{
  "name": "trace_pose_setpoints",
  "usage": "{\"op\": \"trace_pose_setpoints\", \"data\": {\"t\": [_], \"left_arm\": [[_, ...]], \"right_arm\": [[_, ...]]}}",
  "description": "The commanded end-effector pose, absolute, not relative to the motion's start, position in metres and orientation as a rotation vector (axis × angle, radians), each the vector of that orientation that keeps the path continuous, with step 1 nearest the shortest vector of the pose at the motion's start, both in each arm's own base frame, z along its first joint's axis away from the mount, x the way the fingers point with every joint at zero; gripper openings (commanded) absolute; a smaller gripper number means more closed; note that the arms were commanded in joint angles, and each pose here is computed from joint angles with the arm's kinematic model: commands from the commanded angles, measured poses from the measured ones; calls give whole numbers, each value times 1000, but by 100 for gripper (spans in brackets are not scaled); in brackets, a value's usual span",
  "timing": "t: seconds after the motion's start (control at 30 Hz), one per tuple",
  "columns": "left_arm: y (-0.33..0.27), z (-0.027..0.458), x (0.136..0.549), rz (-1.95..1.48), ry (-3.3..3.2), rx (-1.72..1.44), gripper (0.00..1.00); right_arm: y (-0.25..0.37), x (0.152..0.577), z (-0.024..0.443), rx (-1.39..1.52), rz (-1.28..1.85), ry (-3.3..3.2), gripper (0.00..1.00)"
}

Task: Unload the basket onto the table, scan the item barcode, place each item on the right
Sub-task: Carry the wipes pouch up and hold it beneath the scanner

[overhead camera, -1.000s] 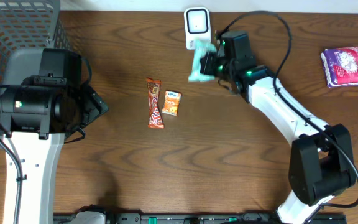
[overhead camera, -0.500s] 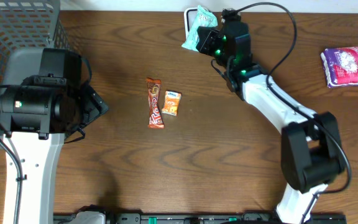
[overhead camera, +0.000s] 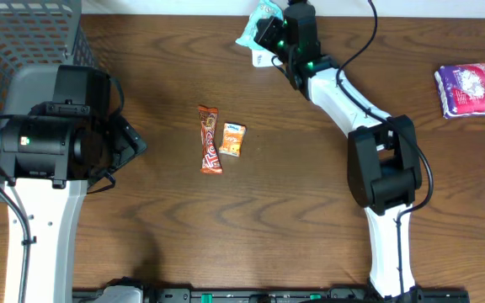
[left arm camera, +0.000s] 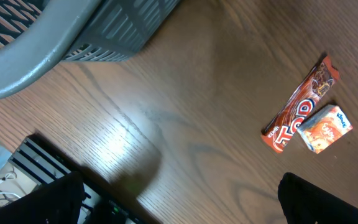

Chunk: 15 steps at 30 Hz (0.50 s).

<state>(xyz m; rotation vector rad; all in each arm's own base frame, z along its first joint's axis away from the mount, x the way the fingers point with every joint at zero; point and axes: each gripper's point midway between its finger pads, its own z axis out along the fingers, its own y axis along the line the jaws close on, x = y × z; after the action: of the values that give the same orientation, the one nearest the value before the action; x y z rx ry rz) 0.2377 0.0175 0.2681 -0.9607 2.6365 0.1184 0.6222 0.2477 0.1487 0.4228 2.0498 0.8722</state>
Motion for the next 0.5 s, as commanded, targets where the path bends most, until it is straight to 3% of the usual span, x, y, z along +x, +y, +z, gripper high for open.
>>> {"op": "trace_pose_setpoints", "data": {"t": [0.0,0.3,0.47], "left_arm": [[21,270,235,131,2619,-979,99],[21,270,235,131,2619,-979,99],[21,270,235,131,2619,-979,99]], "right_arm": [[237,634,169,375,826,2004,1],[201,636,149,425,739,2094,1],[155,637,174,420,668,2092,1]]}}
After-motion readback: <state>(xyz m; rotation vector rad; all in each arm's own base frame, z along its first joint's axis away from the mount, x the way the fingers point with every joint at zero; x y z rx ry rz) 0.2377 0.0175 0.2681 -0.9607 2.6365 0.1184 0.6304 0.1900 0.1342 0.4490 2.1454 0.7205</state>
